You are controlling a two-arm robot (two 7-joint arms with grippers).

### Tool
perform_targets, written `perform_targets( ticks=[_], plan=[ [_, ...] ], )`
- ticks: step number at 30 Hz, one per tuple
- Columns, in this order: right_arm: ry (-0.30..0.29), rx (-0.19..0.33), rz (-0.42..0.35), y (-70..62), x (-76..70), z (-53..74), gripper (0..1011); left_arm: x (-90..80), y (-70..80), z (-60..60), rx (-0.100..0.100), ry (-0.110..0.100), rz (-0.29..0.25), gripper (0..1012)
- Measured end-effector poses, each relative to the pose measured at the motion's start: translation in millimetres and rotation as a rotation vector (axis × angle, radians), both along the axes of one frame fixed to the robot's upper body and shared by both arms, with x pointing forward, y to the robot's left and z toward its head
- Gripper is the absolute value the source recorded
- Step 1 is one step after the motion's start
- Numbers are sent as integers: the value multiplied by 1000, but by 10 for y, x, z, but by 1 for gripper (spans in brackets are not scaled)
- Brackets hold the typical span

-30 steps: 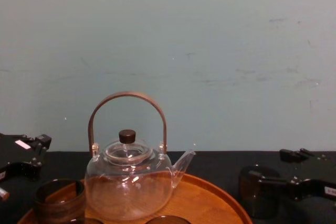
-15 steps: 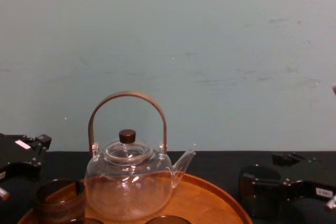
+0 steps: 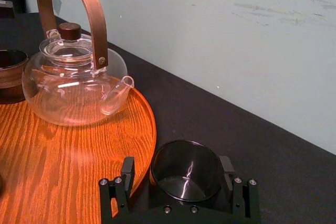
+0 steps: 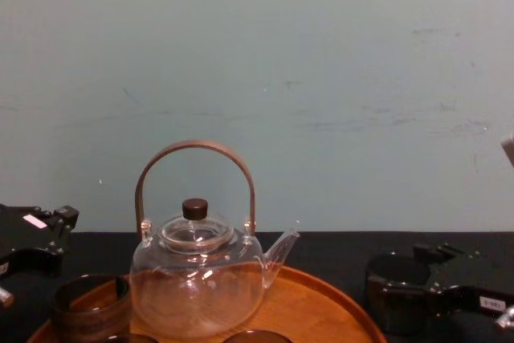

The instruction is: Pick up the glass from the table and place it on the tray.

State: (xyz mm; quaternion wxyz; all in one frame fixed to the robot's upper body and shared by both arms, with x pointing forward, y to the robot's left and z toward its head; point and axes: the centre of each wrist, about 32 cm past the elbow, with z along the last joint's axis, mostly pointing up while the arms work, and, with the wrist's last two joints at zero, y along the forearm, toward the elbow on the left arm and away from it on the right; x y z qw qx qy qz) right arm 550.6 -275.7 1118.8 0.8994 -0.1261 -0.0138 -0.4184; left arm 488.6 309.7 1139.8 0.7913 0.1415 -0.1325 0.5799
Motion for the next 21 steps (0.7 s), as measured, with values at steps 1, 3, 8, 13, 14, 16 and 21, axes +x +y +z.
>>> perform_targets(
  ticks=[1,3,8,13,14,16,21],
  plan=[
    [1,0,1,0,0,-1,1003,0,0,0,0,0,0,0],
    [3,1,1,-2,-2,-6,1002,0,0,0,0,0,0,0],
    [6,0,2,-6,-2,-12,1002,0,0,0,0,0,0,0],
    [2,-5,5,-6,-19,-1,1002,0,0,0,0,0,0,0],
    [-2,-7,7,-5,-24,5,1002,0,0,0,0,0,0,0],
    [-17,-15,11,-1,-45,35,1002,0,0,0,0,0,0,0],
    [-56,-22,19,8,-81,118,1002,0,0,0,0,0,0,0]
  ],
)
